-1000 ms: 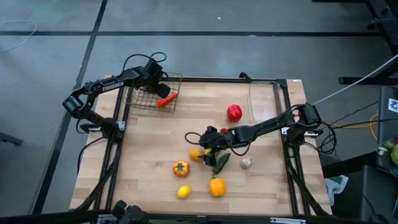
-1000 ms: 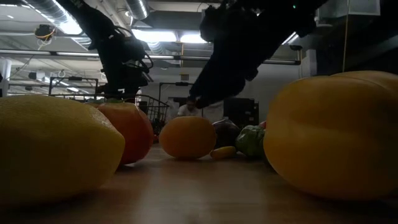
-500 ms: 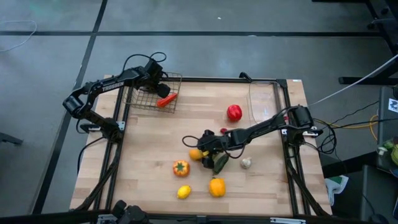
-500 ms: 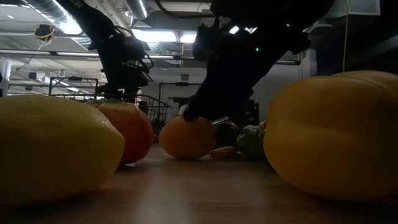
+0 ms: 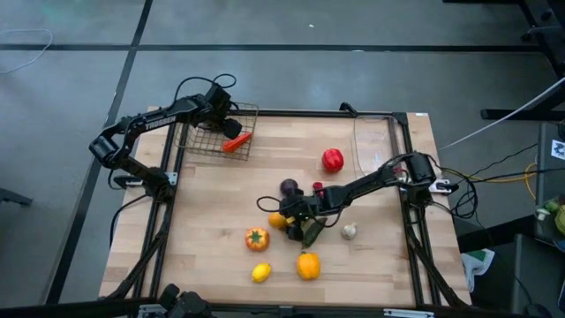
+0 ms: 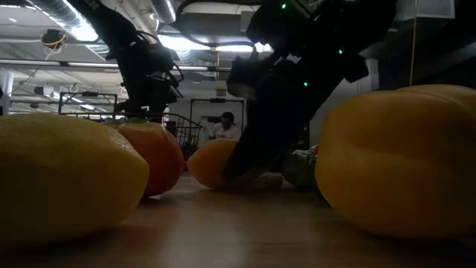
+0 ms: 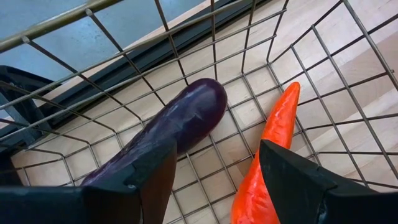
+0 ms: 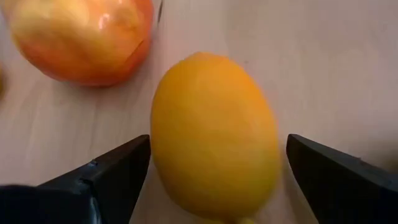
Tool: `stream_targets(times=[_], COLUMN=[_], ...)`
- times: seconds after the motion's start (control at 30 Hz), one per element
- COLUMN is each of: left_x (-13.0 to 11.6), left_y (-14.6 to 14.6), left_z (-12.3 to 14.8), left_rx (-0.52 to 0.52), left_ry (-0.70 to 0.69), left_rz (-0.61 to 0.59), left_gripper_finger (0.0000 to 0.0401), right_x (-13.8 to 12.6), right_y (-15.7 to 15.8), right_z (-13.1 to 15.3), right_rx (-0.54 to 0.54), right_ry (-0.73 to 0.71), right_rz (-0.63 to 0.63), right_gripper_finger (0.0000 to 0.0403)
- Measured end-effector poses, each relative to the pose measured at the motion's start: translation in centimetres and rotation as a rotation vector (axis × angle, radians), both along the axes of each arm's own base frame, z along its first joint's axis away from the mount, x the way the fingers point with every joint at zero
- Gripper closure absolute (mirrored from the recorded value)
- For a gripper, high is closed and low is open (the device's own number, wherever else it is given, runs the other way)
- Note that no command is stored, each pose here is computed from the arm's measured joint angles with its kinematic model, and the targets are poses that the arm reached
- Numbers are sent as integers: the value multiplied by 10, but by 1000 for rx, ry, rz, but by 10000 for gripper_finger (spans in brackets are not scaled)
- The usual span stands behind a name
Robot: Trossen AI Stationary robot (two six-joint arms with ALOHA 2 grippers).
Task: Sort produce into baskets
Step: Put the top yellow lemon into the transparent bin
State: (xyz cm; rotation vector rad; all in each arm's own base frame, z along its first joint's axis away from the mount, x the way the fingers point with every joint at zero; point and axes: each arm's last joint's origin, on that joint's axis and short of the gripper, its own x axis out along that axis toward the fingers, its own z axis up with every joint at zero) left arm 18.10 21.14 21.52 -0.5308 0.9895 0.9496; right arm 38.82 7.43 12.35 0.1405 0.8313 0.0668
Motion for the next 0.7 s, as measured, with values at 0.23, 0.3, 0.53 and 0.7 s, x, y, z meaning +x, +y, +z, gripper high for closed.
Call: stream_targets(times=[0.23, 0.3, 0.53, 0.7], left_x=[0, 0, 0, 0], left_y=[0, 0, 0, 0], left_z=[0, 0, 0, 0], left_rx=[1, 0, 0, 0], left_ry=[0, 1, 0, 0], left_rz=[0, -1, -1, -1], left_gripper_finger=[176, 176, 176, 176], right_x=[0, 1, 0, -3], right_y=[0, 0, 0, 0], right_z=[-2, -2, 2, 23], right_rx=[17, 18, 23, 47], right_ry=[6, 3, -2, -46], right_rz=[-10, -9, -6, 10], right_gripper_finger=[74, 96, 152, 148])
